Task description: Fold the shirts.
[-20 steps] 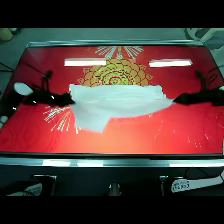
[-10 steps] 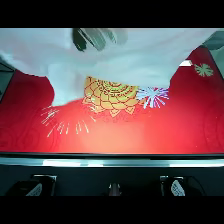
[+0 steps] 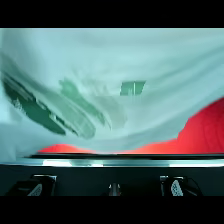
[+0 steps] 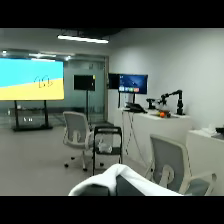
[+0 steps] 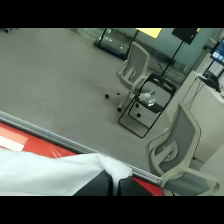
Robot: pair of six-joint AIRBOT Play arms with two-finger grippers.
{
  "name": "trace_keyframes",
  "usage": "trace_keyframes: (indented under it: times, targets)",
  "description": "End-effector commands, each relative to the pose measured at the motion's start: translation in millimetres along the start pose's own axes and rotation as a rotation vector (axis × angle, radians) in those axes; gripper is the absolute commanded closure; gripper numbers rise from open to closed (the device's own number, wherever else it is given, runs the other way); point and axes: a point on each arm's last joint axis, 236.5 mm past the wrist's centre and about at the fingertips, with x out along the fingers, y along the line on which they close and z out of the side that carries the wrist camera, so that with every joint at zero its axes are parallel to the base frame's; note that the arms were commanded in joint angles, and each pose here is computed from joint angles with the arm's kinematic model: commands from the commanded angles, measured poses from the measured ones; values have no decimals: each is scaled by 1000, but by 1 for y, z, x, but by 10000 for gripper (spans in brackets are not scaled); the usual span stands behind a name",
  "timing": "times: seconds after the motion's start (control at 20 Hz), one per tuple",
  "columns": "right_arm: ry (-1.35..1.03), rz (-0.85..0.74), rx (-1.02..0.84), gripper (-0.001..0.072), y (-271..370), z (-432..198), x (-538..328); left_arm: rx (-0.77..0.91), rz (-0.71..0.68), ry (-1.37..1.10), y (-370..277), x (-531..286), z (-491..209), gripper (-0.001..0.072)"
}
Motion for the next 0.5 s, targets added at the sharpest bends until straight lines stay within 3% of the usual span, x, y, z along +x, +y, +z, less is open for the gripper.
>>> trace_keyframes:
  times: [0.0, 0.3, 0.45]
  targets:
    - [163, 91, 28, 693, 12, -43, 14, -33, 84, 242, 24, 5, -61, 682]
    - [795, 475, 263, 694, 48, -237, 92, -183, 156, 781, 86, 64, -270, 682]
    - [1112, 561, 199, 694, 83, -337, 118, -280, 200, 974, 114, 80, -390, 682]
